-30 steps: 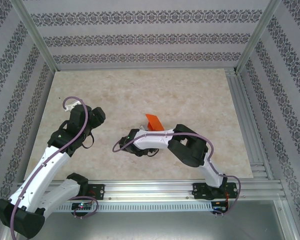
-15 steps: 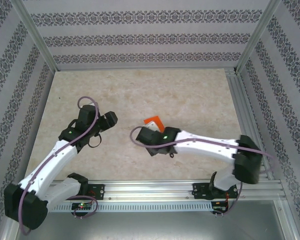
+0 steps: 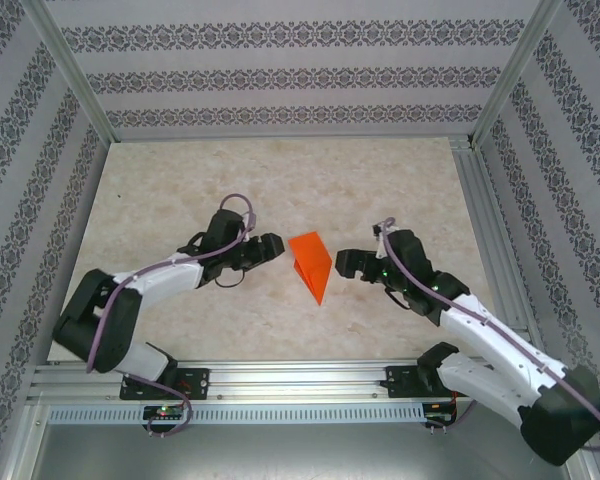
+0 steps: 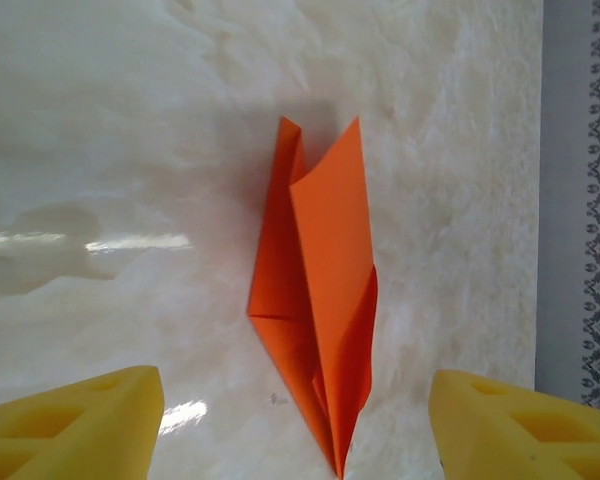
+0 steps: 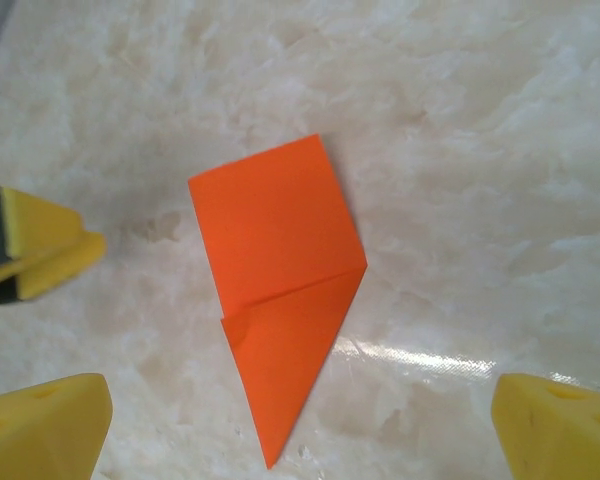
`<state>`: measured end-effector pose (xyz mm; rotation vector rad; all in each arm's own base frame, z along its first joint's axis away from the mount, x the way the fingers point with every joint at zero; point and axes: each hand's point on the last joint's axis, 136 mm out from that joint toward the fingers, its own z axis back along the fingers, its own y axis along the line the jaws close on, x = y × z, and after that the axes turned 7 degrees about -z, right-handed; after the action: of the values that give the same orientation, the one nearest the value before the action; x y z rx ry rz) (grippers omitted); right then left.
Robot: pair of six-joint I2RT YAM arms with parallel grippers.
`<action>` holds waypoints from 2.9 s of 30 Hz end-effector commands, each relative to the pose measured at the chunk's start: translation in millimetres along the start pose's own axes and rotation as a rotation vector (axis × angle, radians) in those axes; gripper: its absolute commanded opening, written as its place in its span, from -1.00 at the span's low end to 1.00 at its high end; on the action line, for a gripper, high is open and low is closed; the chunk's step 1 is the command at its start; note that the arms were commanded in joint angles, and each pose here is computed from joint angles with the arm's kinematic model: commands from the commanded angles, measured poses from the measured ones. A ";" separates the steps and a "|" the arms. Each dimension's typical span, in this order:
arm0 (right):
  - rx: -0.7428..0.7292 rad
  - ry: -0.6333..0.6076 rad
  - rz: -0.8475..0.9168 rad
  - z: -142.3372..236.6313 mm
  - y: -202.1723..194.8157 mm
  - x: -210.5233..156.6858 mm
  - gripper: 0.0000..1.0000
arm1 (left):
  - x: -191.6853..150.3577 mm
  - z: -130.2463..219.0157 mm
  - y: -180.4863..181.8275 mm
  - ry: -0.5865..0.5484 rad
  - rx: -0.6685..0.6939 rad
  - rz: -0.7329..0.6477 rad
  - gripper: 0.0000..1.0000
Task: Fold a paper plane with a square sheet of paper (fold left side to right side)
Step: Fold the wing for the fifth time at the center of the table.
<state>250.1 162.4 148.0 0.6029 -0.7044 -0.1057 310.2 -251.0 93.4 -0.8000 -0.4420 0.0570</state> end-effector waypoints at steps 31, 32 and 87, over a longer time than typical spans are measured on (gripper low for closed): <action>0.395 0.143 -0.119 -35.4 2.1 18.8 0.61 | -0.9 -57.4 -54.1 0.083 -0.210 -0.081 -0.98; 0.421 0.144 -0.107 -39.1 3.6 23.0 0.58 | -0.4 -52.3 -57.5 0.081 -0.226 -0.089 -1.00; 0.504 0.436 -0.216 -96.4 32.8 -5.9 -0.90 | 11.9 41.2 -6.7 0.057 0.126 -0.183 0.05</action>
<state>295.9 238.4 118.0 1.1967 -0.2500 0.0940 306.3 -256.3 124.8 -0.8292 -0.4209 -0.0982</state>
